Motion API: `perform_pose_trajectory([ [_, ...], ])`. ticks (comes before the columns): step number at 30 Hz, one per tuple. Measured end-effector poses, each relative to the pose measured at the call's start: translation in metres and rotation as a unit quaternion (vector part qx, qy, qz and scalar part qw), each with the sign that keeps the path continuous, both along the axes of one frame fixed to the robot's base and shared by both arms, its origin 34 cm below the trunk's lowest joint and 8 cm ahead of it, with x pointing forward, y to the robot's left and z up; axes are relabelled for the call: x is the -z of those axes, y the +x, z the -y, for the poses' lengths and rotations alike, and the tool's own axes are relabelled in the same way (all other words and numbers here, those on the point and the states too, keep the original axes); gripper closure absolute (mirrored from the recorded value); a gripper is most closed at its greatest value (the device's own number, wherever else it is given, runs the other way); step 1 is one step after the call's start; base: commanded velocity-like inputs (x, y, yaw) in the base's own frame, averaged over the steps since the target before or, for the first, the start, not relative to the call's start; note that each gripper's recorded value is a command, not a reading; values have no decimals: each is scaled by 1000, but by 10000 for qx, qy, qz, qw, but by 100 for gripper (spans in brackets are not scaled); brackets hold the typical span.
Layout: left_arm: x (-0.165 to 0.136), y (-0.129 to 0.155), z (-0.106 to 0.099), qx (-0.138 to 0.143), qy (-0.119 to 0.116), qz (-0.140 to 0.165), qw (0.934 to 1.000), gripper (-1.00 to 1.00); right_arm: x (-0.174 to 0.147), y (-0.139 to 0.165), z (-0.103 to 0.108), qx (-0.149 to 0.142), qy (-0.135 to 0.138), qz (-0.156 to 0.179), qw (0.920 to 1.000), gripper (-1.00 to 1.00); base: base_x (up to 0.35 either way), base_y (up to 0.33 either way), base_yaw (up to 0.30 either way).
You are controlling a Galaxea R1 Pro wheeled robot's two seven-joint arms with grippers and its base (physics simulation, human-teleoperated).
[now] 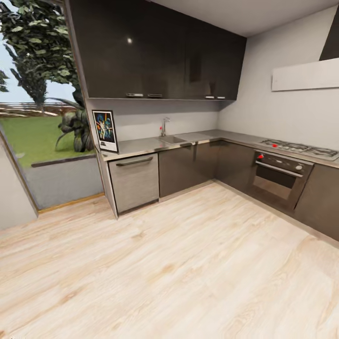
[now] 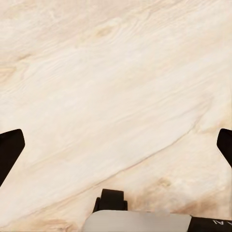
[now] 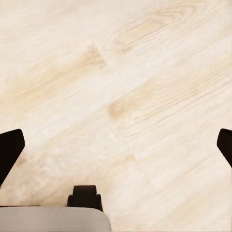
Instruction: Pick up the poster from the kitchen countertop and hang it on one of the wall nails in the kitchen.
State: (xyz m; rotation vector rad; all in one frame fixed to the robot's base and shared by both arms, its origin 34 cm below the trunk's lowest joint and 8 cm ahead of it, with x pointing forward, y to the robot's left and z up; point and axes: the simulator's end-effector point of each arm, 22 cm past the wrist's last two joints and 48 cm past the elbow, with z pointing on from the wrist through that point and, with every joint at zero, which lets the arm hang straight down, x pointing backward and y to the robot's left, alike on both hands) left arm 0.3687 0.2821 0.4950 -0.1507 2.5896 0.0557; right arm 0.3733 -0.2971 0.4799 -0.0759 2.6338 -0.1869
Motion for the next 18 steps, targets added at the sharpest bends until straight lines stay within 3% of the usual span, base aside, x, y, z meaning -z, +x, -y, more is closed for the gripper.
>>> perform_pose_trajectory([
  [18, 0, 0, -1, 1, 4, -6, 10000, -100, 0, -1, 2, -12, -6, -20, 10000, -100, 322, -159, 28],
])
